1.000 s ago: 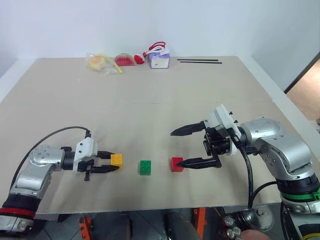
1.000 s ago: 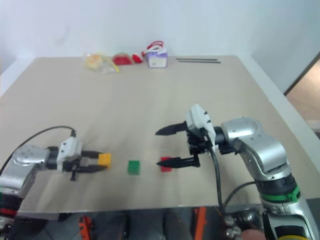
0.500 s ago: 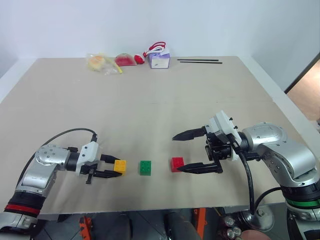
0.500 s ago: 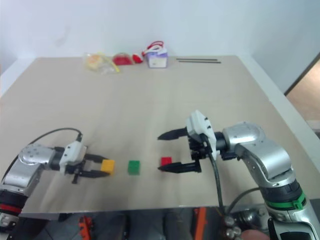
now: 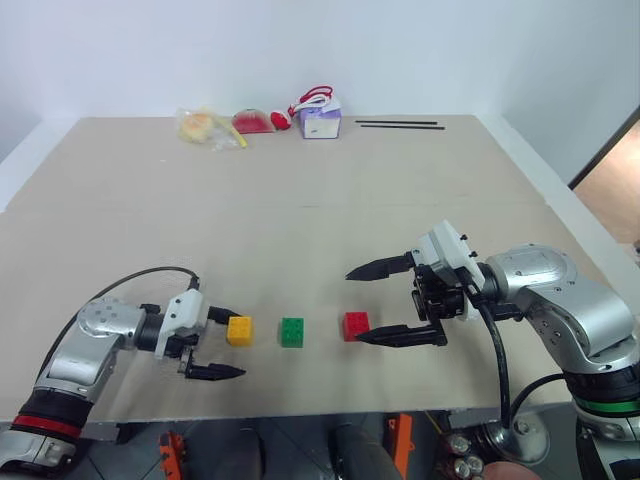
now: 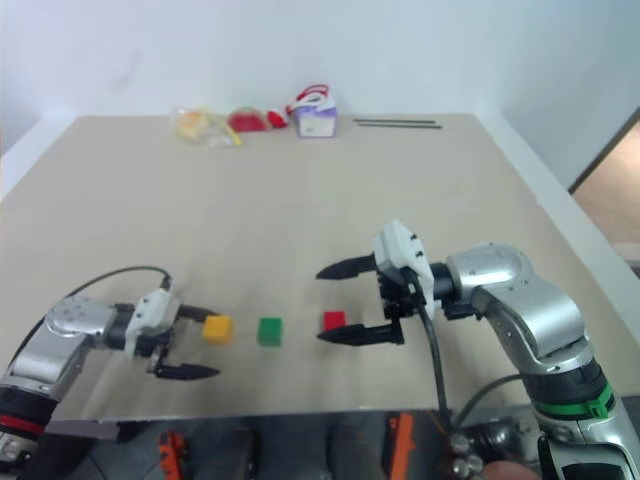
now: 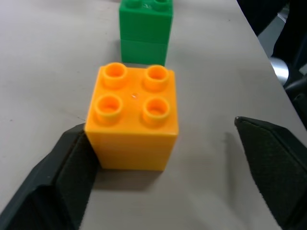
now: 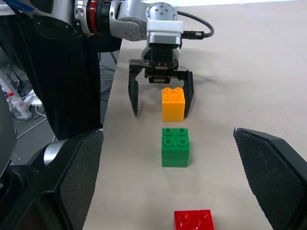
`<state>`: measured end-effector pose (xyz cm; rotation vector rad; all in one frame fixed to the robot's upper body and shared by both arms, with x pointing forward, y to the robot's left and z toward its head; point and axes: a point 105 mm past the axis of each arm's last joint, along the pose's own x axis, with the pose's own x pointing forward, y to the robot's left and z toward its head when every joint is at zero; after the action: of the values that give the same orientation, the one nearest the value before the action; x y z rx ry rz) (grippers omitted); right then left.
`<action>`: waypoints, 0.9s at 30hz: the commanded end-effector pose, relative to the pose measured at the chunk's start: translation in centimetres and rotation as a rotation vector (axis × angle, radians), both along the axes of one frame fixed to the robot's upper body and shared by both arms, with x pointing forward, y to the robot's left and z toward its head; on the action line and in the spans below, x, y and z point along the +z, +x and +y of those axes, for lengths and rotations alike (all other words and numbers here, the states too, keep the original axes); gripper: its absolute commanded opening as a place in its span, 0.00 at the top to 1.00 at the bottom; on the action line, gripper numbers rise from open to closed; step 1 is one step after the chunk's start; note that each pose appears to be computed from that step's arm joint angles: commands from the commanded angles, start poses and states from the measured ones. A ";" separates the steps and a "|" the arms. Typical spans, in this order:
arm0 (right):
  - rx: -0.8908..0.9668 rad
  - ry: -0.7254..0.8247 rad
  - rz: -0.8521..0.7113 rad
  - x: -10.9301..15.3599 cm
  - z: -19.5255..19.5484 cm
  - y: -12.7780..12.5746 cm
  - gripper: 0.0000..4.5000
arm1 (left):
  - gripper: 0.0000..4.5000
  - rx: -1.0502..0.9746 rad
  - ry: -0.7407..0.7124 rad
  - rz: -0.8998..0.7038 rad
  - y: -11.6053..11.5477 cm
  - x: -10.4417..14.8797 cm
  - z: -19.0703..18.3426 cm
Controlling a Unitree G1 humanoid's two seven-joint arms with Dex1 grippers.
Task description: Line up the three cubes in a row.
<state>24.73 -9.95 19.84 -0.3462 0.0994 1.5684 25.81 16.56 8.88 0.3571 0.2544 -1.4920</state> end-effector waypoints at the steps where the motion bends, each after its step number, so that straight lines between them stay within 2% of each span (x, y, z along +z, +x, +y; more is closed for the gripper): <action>1: 0.004 0.012 -0.046 1.1 -0.2 0.1 0.00 | 0.00 0.009 -0.018 -0.050 0.3 1.9 0.2; 8: 0.006 0.014 -0.044 1.1 -0.3 0.1 0.00 | 0.00 0.049 -0.164 -0.008 0.9 6.7 -0.9; 10: -0.031 0.068 -0.032 1.7 -0.4 0.5 0.00 | 0.00 0.193 -0.317 -0.004 3.2 9.8 -1.1; 12: -0.078 0.127 -0.029 2.3 -0.5 1.0 0.00 | 0.00 0.318 -0.420 0.002 5.0 11.6 -1.0; 15: -0.345 0.329 -0.054 3.5 -0.8 4.2 0.00 | 0.00 0.651 -0.523 -0.092 8.9 12.5 0.1; 18: -0.677 0.445 -0.091 2.9 -2.4 7.5 0.00 | 0.00 0.965 -0.558 -0.210 11.1 12.0 1.4; 22: -1.150 0.550 -0.172 1.1 -6.7 10.5 0.00 | 0.00 1.374 -0.524 -0.225 12.3 7.7 4.2; 25: -1.439 0.567 -0.238 -0.6 -9.8 11.2 0.00 | 0.00 1.546 -0.536 -0.235 12.1 5.9 5.3; 27: -1.576 0.582 -0.248 -1.8 -11.2 11.2 0.00 | 0.00 1.578 -0.518 -0.277 12.2 5.5 5.2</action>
<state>36.23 -19.44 17.10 0.0748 -0.1753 0.0722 38.01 20.98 12.42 -0.1530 -0.0136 0.0323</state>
